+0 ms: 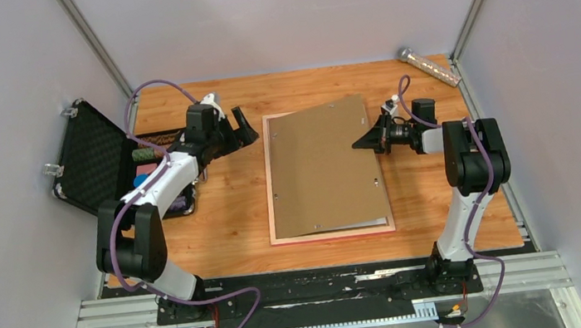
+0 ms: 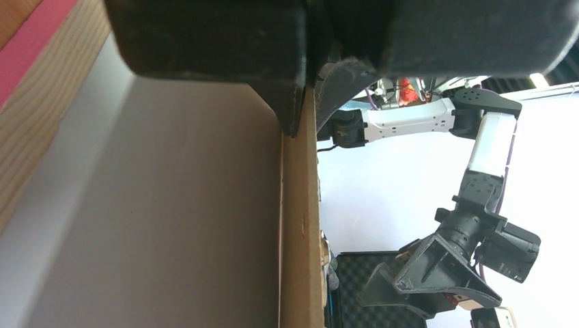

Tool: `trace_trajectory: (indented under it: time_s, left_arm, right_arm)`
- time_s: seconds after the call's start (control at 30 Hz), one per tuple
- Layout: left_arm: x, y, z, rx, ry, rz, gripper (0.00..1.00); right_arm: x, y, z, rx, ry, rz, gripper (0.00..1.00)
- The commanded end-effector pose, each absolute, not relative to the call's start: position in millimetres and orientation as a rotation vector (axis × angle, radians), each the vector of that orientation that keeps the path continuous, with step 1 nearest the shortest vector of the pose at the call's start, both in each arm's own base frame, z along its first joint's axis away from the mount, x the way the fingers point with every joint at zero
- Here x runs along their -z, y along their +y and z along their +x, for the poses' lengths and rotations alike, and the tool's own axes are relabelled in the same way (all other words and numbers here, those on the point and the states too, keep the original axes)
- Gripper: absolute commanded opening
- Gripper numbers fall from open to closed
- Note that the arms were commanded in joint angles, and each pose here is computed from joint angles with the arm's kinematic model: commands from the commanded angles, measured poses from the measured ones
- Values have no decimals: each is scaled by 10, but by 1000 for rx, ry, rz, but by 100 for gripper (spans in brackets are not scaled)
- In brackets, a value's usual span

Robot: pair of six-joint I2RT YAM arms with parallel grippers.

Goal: Put the photo into the frame
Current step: Place the photo frame item at the center of the board.

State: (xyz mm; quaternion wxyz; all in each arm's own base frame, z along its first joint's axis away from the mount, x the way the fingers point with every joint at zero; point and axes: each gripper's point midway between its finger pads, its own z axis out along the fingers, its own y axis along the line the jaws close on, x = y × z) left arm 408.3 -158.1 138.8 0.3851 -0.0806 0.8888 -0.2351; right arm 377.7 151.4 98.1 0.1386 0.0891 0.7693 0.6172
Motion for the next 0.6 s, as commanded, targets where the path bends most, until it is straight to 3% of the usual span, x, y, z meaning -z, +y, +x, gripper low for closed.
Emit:
trace_trajectory:
  time_s: [0.0,0.57]
  left_arm:
    - [-1455,-1573,4151,619,2225,-213,100]
    - [-1437,-1576,4149,630,2229,-214,100]
  right_arm:
    - [-1154,1556,3777,-1837,2189,152,0]
    - [-1198,1580,3788,-1811,2172,86,0]
